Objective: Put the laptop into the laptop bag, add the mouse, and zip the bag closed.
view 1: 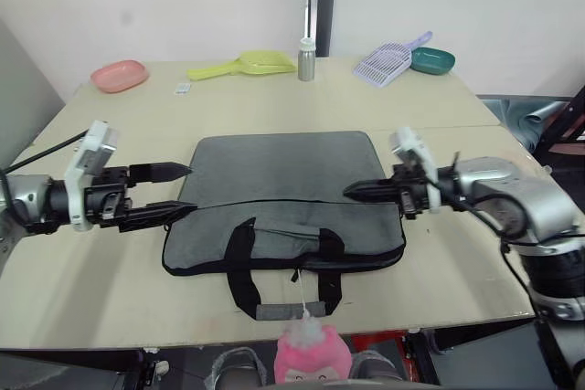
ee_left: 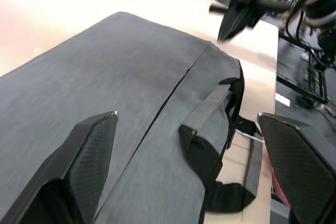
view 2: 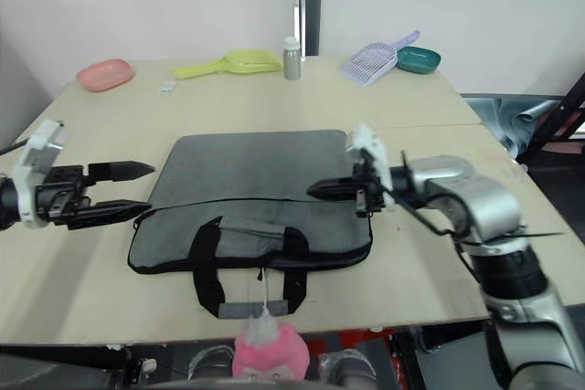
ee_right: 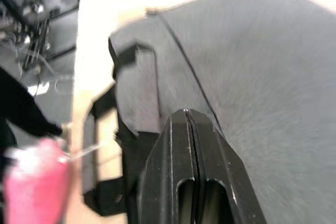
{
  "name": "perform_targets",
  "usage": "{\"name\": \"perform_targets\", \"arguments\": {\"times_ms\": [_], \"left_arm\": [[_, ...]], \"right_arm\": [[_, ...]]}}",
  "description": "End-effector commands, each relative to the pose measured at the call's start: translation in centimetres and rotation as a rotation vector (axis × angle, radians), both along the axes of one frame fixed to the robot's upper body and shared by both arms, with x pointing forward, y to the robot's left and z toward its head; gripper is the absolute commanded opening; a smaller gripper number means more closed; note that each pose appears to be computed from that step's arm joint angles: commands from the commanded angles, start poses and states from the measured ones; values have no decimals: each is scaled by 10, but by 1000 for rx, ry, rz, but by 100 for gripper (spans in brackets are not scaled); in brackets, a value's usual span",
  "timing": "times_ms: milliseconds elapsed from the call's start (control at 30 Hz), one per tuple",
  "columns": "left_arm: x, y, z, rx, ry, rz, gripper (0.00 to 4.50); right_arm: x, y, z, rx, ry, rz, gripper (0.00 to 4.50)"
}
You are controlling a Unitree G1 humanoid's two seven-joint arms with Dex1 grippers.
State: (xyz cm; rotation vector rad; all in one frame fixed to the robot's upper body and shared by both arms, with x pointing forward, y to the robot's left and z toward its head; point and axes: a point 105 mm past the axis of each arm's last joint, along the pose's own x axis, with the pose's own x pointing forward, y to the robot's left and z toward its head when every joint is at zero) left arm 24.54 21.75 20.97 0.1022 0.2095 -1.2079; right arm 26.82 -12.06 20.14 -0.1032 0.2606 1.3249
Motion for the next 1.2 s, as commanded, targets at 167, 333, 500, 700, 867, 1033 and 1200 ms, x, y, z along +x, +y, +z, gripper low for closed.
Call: {"name": "perform_targets", "arguments": {"times_ms": [167,333,500,700,867,1033,1200], "left_arm": [[26,-35,-24,41,-52,-182,423],[54,-48,-41,58,-59,-213,257],[75,-50,-70,109,-35,-231,83],[88,-56,-99,204,-47,-269,5],[86,-69,-118,240,-47,-352,0],[81,-71,-134,274,-74,-389,0],[69,-59,-147,302,-65,-397,0]], "right_arm": [[-50,-42,54,46,-91,-124,0],[-69,-53,52,-18,-67,-210,0],[-91,-62,54,-53,-35,-266,0],[-107,-48,40,-42,92,-275,0],[-110,-20,17,32,305,-275,168],[-118,0,-17,-51,441,-207,323],[-110,13,-49,-138,468,-132,443]]}}
